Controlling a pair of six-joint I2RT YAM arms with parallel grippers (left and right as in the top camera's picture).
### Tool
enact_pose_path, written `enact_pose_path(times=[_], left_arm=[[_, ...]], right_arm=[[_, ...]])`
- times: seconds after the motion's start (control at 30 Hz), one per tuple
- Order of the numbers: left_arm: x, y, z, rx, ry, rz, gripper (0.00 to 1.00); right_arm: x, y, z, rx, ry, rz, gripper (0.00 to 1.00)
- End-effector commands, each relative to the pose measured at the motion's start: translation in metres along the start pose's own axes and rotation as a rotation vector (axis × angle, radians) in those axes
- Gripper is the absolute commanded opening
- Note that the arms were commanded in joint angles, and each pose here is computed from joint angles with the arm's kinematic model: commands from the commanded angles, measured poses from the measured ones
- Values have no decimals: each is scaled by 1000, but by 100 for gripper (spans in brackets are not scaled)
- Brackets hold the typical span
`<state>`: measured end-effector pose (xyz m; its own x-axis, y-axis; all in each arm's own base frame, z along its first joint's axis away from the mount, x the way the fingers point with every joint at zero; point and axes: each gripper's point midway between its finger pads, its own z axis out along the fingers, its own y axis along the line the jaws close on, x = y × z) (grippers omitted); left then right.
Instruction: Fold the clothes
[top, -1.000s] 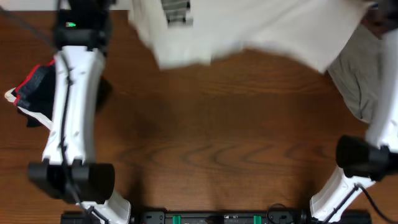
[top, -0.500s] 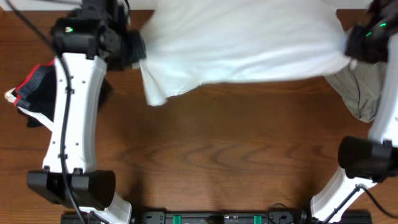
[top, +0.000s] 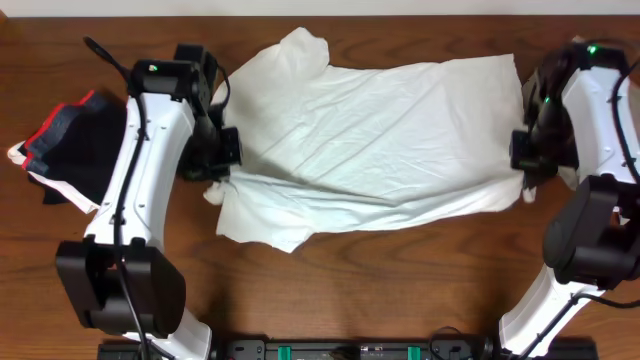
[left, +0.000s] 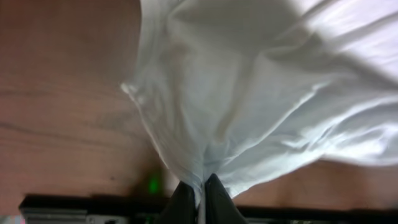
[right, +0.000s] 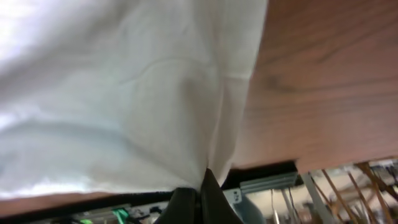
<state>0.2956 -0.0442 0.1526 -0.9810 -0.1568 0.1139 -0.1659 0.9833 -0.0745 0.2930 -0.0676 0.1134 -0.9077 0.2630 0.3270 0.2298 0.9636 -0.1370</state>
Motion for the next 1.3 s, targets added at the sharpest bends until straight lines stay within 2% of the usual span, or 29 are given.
enact_pose_path(times=[0.0, 0.3, 0.53, 0.7, 0.8, 1.0, 1.27], left_arm=[[14, 8, 14, -29, 57, 8, 6], [37, 19, 51, -58, 165, -2, 6], [47, 21, 55, -66, 202, -6, 6], [58, 24, 49, -73, 230, -9, 6], [59, 23, 41, -65, 194, -6, 6], [39, 19, 19, -15, -8, -49, 6], [14, 30, 2, 31, -163, -148, 6]], right_arm=[[11, -1, 17, 32, 59, -28, 1], [37, 9, 56, -13, 155, -31, 1], [56, 5, 71, -21, 140, 0, 1], [65, -2, 62, -37, 67, 50, 1], [68, -10, 49, -52, -4, 90, 1], [56, -26, 30, -83, -159, 171, 1], [41, -32, 30, -93, -211, 200, 1]])
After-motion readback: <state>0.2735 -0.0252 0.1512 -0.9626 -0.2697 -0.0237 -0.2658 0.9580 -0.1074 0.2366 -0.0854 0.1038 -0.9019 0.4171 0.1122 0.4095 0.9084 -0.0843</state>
